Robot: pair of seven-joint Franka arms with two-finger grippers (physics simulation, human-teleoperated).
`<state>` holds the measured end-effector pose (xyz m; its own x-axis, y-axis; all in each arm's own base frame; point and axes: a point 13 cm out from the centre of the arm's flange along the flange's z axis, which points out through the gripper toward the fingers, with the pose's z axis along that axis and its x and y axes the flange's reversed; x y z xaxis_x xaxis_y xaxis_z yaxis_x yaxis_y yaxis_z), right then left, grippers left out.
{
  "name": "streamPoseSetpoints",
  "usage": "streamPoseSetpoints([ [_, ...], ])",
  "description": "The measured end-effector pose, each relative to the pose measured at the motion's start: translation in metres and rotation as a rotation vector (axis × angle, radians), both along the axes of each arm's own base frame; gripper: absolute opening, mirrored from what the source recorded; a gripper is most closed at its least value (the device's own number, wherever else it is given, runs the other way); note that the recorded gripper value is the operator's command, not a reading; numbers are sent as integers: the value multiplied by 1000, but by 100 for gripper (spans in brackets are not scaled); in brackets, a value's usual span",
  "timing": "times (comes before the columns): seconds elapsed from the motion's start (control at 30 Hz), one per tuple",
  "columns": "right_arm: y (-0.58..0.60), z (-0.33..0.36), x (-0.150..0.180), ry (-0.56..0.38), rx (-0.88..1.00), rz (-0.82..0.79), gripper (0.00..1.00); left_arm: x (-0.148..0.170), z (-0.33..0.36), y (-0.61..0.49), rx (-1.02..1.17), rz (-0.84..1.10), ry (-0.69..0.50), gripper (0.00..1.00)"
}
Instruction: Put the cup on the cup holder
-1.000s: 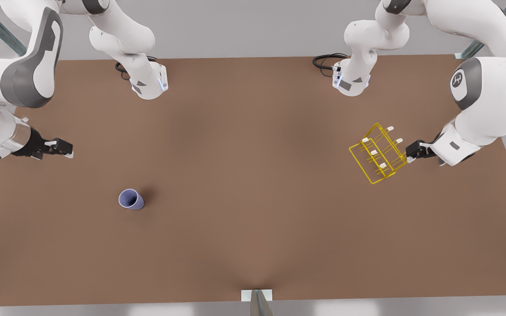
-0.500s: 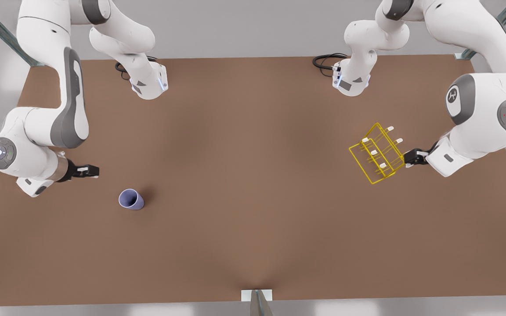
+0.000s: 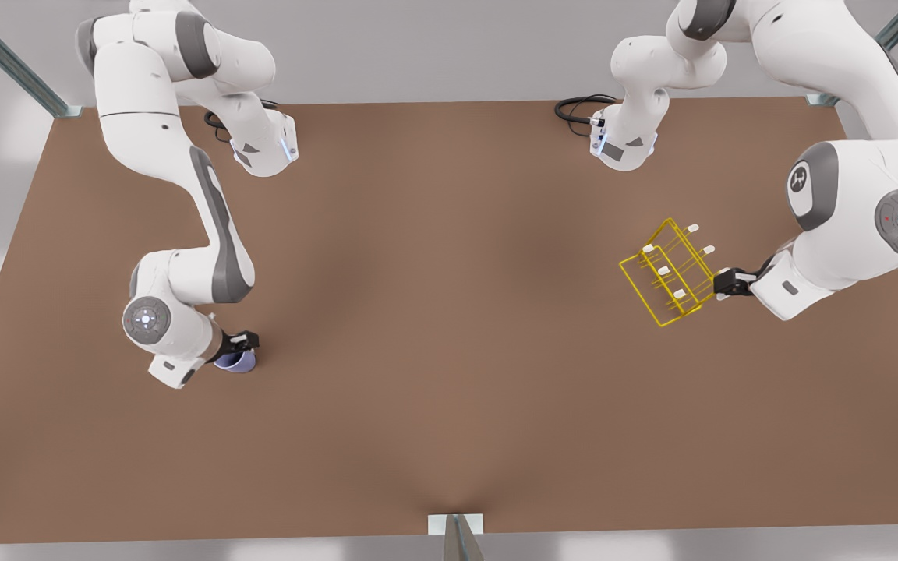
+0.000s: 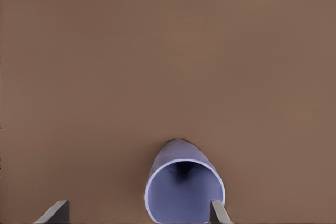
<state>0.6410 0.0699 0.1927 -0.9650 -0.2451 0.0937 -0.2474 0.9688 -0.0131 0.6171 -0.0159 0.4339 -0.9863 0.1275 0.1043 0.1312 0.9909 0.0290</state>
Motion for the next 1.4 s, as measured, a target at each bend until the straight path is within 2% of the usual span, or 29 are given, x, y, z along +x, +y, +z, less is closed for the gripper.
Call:
streamPoseSetpoints([
  [0.2, 15, -26, 5, -15, 32, -41, 100, 0, -4, 0, 1, -1, 9, 100],
  [0.5, 21, -58, -28, 7, 37, -63, 100, -1, -6, -1, 1, -3, 17, 100],
  [0.8, 12, -71, -26, -18, 30, -80, 100, -1, -11, -1, 2, -3, 27, 100],
  [0.9, 9, -88, -37, -4, 25, -83, 86, -1, -13, -1, 2, -4, 30, 100],
  [0.93, 9, -90, -38, -7, 25, -83, 75, -1, -13, -1, 2, -4, 31, 100],
  [1.0, 8, -90, -37, -15, 26, -83, 74, -1, -13, -1, 2, -4, 31, 100],
  [1.07, 6, -88, -34, -25, 26, -83, 66, -1, -13, -1, 3, -4, 32, 100],
  [1.17, 2, -88, -31, -32, 25, -78, 34, 0, -16, 0, 3, -3, 36, 100],
  [1.2, 1, -88, -31, -34, 25, -75, 26, 0, -17, 0, 3, -3, 37, 100],
  [1.23, 0, -89, -31, -33, 26, -72, 21, 0, -17, 0, 3, -3, 37, 100],
  [1.4, 0, -80, -29, -42, 31, -51, 21, 0, -18, 0, 3, -2, 39, 100],
])
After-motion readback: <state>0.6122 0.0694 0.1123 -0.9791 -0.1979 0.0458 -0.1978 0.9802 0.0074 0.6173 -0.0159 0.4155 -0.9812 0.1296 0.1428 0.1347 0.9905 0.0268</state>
